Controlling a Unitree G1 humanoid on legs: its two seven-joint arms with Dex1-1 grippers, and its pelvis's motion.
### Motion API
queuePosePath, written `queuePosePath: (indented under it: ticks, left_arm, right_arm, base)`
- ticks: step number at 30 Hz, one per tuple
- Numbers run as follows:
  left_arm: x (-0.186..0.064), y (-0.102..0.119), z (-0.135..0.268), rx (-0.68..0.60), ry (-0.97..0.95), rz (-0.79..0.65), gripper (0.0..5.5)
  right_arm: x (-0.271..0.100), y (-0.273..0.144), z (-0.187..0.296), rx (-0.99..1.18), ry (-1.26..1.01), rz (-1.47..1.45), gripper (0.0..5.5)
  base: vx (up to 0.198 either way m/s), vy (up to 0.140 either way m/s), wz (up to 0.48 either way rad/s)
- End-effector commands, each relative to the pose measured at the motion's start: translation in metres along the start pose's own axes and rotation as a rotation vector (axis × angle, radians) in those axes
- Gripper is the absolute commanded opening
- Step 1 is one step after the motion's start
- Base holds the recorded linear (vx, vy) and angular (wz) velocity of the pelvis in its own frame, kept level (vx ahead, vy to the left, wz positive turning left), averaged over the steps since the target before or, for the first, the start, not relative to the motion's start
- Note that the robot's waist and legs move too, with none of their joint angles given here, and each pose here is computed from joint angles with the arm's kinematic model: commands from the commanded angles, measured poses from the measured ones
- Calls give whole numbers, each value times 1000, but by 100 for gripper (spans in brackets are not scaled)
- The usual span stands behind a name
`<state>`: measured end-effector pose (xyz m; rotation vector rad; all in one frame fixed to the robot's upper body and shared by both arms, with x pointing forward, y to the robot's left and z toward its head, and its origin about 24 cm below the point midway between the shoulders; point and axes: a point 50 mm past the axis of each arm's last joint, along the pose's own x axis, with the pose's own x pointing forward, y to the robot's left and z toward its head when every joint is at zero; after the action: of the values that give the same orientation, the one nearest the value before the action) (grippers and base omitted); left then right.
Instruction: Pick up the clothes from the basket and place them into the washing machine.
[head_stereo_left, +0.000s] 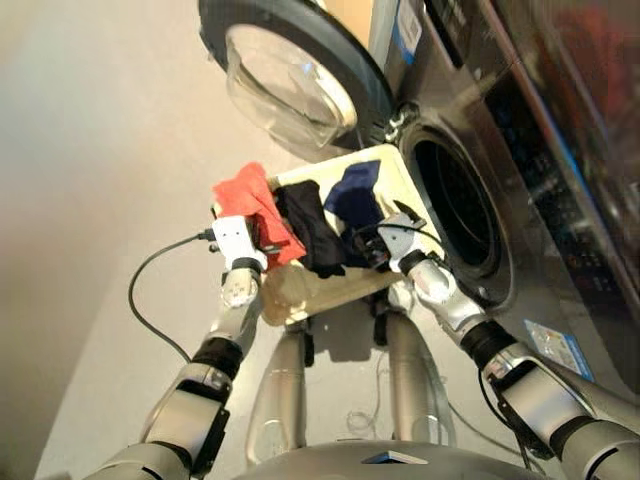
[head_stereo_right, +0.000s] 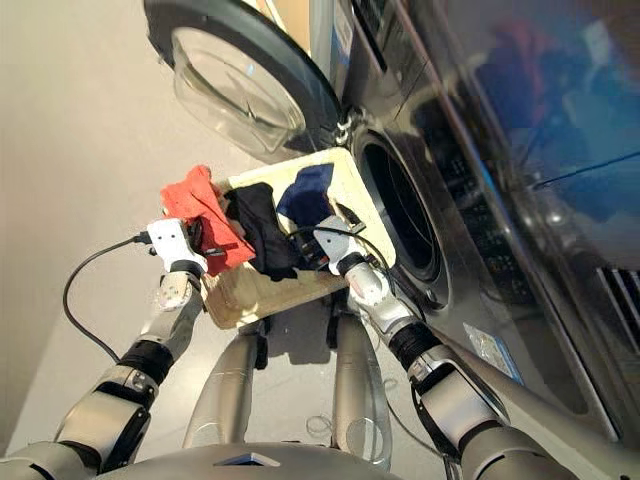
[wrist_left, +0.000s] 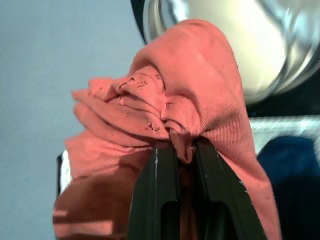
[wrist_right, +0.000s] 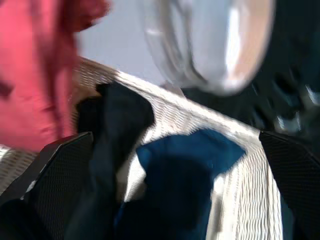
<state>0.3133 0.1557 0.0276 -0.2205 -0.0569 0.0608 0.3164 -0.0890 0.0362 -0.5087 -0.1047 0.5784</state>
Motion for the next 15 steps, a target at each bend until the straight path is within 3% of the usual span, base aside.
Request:
queuePosePath:
  ticks: [1, 15]
  left_arm:
    - [4, -10, 22, -55, -123, -51, 0]
    - [-8, -68, 41, -305, -173, -268, 0]
  right_arm:
    - [14, 19, 30, -91, -127, 99, 550]
    - [40, 39, 62, -156, -201, 184, 550]
  base:
    - [0, 0, 0]
    - [0, 0, 0]
